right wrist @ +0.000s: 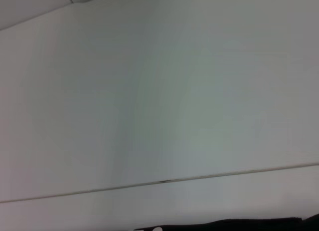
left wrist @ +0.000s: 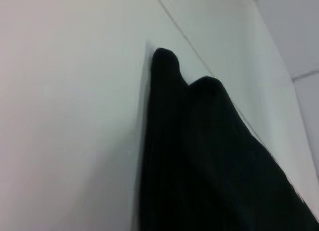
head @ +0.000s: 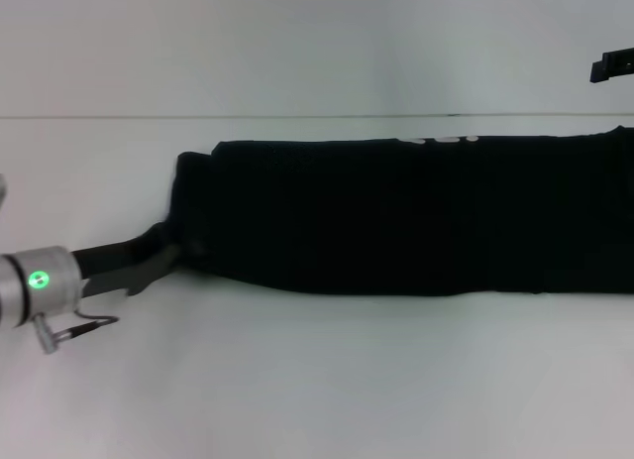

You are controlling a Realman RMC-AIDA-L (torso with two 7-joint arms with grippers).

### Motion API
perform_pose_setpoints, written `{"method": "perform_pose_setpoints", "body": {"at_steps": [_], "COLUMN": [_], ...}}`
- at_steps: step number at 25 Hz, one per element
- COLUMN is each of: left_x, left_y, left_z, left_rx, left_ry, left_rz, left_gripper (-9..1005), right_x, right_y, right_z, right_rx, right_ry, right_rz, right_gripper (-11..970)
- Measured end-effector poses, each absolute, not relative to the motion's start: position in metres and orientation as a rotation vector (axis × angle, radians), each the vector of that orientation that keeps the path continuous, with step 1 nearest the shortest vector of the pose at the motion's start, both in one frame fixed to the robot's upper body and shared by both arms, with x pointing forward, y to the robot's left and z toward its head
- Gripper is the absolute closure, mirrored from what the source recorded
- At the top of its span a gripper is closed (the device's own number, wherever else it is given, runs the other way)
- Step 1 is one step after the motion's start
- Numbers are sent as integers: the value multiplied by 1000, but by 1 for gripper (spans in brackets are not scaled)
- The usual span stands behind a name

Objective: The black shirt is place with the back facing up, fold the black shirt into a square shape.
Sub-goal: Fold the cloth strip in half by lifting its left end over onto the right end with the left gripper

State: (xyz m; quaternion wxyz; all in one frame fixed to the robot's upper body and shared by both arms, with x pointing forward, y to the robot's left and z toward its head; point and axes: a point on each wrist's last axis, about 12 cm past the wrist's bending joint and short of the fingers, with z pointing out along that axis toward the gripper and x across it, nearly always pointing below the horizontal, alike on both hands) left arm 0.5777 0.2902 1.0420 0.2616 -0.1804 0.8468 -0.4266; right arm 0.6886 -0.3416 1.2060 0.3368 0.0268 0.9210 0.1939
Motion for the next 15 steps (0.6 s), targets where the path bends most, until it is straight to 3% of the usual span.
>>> {"method": "perform_pose_setpoints", "body": {"at_steps": [3, 9, 15], "left_x": [570, 546, 540], "left_y": [306, 346, 364], "left_z": [1041, 1042, 1045], "left_rx": [-526, -638, -691], "left_ry": [2275, 2203, 2177], "left_rz": [-1130, -1097, -1052], "left_gripper": [981, 980, 981], "right_x": [689, 689, 688], "right_y": [-342, -343, -343], "right_z": [1206, 1207, 1207], "right_rx": [78, 81, 82], "right_ry": [2402, 2401, 2402], "right_rz": [507, 505, 510], "right_gripper": [63, 63, 63]}}
